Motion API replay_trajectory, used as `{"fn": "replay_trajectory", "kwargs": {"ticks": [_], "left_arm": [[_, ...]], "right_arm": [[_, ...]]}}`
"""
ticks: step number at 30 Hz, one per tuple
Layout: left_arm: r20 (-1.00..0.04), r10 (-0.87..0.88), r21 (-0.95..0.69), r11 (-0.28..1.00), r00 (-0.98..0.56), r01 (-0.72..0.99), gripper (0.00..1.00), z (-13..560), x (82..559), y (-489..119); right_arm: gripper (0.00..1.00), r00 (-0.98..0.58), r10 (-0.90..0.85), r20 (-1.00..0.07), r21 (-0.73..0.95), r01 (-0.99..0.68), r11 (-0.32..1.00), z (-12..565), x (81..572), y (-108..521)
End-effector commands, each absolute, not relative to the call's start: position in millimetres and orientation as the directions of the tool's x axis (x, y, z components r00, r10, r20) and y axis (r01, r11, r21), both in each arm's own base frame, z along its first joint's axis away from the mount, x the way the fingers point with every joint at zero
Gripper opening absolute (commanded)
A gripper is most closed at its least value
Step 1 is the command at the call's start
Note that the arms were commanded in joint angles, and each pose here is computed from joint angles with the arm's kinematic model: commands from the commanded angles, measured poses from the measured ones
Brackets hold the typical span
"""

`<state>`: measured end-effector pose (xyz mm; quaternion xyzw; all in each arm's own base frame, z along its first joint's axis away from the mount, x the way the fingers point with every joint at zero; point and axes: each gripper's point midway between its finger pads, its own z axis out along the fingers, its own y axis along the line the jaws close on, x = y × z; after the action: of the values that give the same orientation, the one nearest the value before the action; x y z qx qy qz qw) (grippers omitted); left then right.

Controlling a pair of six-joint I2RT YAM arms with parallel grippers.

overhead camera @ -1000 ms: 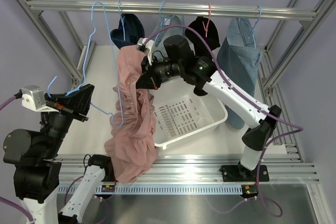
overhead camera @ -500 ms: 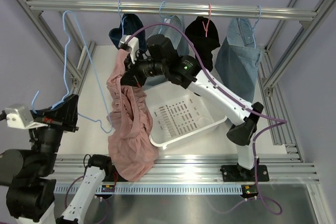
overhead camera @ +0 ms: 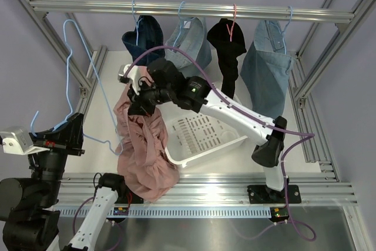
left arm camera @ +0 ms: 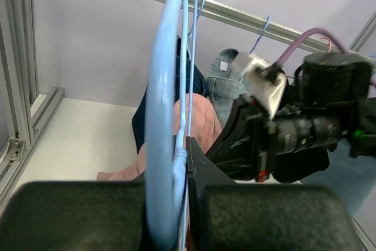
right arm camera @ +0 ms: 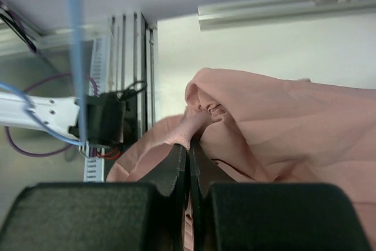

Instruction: Remove the skirt from the hanger

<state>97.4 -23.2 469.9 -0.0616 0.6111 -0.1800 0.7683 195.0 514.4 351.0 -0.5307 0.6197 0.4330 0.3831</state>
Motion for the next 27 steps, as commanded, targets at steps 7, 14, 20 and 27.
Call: {"fn": "replay_trajectory", "kwargs": {"ticks": [7,14,20,27], "left_arm": [[-0.932,-0.347,-0.312,0.916,0.108,0.252,0.0,457,105,-38],[-0.968,-0.249,-0.251,0.957,-0.027,0.143,0.0,423,145,-31],[-0.98,-0.157,-0.168,0.982,-0.121,0.089,0.0,411,190,-29],[-0.971,-0.053,-0.052,0.999,-0.234,-0.008,0.0,412,235,-16]], "right_arm": [[0.6,-0.019,-0.546,-0.838,0.017,-1.0,0.009,262,191,491],[0.84,0.172,-0.434,-0.884,-0.131,-0.984,-0.124,343,169,427],[0.86,0.219,-0.339,-0.915,-0.16,-0.968,-0.194,376,155,353],[0.87,0.079,-0.286,-0.955,-0.046,-0.992,-0.118,344,158,285]]}}
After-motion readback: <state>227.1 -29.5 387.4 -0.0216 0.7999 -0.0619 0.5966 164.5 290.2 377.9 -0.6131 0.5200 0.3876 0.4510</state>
